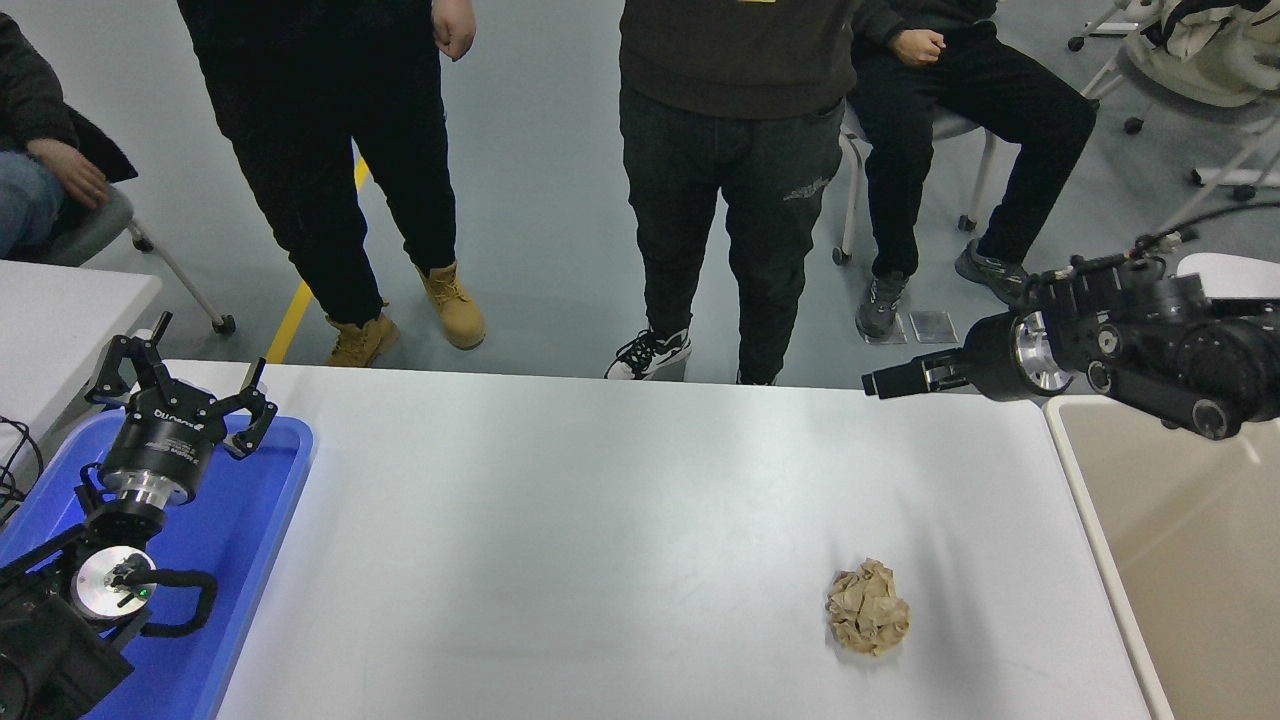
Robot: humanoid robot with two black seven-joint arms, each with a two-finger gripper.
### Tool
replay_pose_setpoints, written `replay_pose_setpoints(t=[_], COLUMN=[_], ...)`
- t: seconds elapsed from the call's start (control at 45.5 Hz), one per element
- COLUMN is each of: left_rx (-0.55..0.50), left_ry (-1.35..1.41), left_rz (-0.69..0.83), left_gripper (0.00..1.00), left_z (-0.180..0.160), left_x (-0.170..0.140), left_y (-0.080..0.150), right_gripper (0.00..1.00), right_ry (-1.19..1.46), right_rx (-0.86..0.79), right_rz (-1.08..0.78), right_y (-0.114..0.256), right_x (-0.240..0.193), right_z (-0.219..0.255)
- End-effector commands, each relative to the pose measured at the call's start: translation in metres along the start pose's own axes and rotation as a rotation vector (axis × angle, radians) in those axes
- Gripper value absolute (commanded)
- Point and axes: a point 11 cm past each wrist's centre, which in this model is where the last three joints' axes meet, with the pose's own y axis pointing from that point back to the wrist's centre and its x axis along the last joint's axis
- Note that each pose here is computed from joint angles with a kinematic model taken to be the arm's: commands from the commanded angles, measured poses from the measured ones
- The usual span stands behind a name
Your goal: Clean the table surface
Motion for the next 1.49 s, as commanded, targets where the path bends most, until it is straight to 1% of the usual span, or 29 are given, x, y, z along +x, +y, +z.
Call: replay_pose_setpoints(t=[0.0, 0.264, 0.396, 0.505, 0.659, 1.033, 1.473], left_rx=[0.000, 0.000, 0.000, 0.000, 0.000, 0.000, 0.000], left_ry=[0.000, 0.000, 0.000, 0.000, 0.000, 0.000, 0.000], left_rz=[0.000, 0.000, 0.000, 0.000, 0.000, 0.000, 0.000], left_gripper=[1.00, 1.00, 1.00, 1.00, 1.00, 1.00, 1.00], left_z=[0.000, 0.000, 0.000, 0.000, 0.000, 0.000, 0.000], left_x=[0.000, 0.000, 0.000, 0.000, 0.000, 0.000, 0.000], left_y=[0.000, 0.000, 0.000, 0.000, 0.000, 0.000, 0.000], right_gripper=[0.99, 0.99, 0.99, 0.99, 0.99, 0.99, 0.99], right_ry=[0.237, 0.345, 0.341, 0.338, 0.331, 0.284, 0.260], right_rx=[0.004, 0.031, 0.071, 0.080, 0.126, 0.136, 0.118], right_rz=[-0.195, -0.296, -0.359, -0.383, -0.458, -0.512, -0.502], right_y=[-0.021, -0.037, -0.035, -0.034, -0.033, -0.047, -0.056], right_x=[-0.012, -0.023, -0.033, -0.038, -0.059, -0.103, -0.112], right_z=[-0.030, -0.055, -0.071, -0.074, -0.087, -0.079, -0.070])
